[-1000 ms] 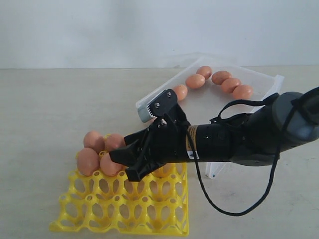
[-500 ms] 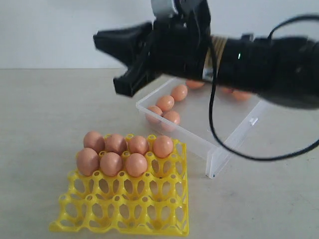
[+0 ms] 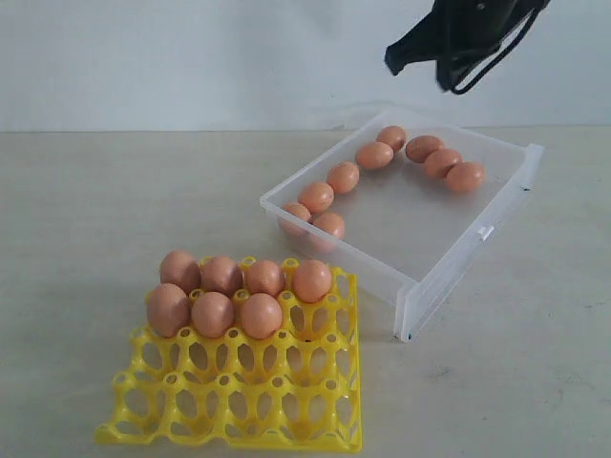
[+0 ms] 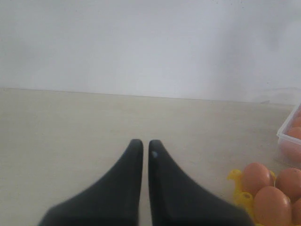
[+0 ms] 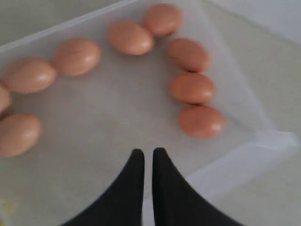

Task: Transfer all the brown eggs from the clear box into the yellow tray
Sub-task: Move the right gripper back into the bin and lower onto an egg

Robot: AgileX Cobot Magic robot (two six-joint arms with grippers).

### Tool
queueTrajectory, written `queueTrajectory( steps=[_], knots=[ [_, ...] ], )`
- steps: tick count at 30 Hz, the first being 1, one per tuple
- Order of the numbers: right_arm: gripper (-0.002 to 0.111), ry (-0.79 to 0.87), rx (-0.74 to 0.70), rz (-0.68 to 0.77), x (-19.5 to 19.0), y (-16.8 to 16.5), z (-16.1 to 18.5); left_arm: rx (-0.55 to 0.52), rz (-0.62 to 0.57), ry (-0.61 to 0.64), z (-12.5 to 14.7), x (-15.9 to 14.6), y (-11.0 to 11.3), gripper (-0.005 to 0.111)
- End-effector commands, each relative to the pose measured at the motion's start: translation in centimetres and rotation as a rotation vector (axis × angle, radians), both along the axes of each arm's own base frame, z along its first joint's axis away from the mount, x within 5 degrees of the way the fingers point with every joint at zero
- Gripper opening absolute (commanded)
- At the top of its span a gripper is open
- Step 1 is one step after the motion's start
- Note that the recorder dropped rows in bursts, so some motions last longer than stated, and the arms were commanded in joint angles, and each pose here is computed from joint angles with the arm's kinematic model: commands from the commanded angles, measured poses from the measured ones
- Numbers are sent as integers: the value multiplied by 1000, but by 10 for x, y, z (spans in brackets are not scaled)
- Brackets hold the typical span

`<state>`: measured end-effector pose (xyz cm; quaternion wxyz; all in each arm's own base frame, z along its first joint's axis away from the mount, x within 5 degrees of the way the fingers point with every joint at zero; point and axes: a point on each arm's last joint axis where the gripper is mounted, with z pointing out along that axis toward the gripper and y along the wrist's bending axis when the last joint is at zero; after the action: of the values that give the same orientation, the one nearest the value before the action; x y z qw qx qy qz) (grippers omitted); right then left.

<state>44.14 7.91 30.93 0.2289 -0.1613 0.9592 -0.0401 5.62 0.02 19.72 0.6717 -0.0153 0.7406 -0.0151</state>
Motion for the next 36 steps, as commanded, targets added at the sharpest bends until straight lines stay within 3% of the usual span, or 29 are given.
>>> queueTrajectory(
  steps=[1,3,6,10,18,25,32,36],
  knots=[
    [2,113,242,120,16,23,-20,0,5,-5,0,0,0,4],
    [10,142,306,179,17,34,-30,0,5,-5,0,0,0,4],
    [33,177,329,256,19,48,-47,0,5,-5,0,0,0,4],
    [57,249,366,139,25,50,-71,0,5,-5,0,0,0,4],
    [58,368,398,-28,32,52,-114,0,5,-5,0,0,0,4],
    [58,400,433,-138,31,52,-118,0,5,-5,0,0,0,4],
    [58,419,607,-278,37,63,-134,0,5,-5,0,0,0,4],
    [58,406,627,-338,40,63,-134,0,5,-5,0,0,0,4]
  ],
)
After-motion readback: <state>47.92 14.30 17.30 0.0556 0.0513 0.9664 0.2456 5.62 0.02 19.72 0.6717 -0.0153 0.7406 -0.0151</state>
